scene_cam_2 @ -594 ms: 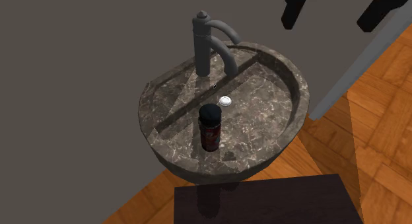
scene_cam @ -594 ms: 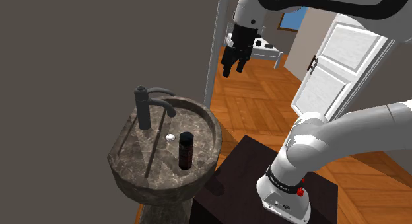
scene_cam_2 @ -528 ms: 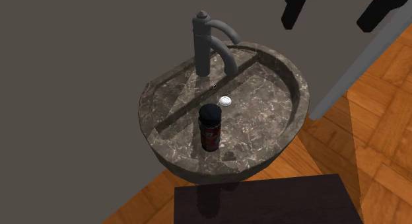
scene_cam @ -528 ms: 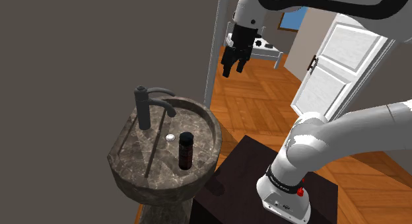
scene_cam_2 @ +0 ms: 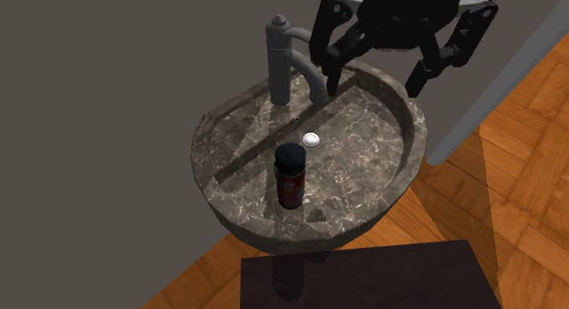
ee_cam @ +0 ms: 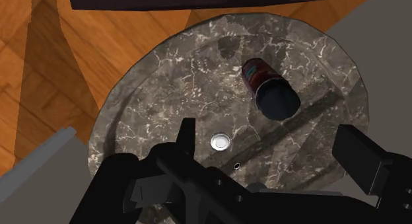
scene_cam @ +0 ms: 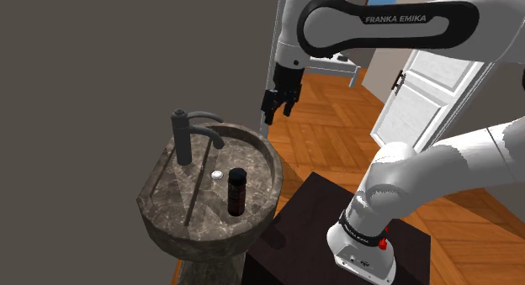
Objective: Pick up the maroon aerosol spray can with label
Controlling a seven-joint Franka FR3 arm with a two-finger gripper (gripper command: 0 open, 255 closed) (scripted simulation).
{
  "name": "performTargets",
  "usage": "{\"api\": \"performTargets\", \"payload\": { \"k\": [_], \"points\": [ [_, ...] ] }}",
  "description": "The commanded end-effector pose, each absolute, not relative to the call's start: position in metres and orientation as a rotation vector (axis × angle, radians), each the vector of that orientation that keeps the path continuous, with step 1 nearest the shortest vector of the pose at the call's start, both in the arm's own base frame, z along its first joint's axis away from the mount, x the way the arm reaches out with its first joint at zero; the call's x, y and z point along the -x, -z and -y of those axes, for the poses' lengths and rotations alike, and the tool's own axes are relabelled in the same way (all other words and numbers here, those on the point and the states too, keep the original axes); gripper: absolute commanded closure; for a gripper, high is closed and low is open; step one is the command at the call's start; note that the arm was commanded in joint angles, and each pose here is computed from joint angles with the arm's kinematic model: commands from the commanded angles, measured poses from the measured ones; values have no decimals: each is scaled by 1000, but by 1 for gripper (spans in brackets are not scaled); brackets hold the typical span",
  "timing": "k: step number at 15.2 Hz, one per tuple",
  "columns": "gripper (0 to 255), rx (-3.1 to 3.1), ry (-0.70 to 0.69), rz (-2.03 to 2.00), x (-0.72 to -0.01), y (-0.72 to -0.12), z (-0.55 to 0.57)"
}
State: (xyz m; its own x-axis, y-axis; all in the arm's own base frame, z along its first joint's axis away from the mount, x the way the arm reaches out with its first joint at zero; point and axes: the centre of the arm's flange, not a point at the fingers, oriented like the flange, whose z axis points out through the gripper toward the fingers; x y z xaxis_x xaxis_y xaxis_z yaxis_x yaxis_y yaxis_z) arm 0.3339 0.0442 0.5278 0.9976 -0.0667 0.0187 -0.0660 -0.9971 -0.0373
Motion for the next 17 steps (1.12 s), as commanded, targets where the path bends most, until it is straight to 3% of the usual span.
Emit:
{"api": "performTargets", "payload": {
  "k": [1,17],
  "points": [
    [0,3104,25,-102,-343,-502,-52],
    [0,3115,-35,-91,-394,-325,-130]
  ]
}}
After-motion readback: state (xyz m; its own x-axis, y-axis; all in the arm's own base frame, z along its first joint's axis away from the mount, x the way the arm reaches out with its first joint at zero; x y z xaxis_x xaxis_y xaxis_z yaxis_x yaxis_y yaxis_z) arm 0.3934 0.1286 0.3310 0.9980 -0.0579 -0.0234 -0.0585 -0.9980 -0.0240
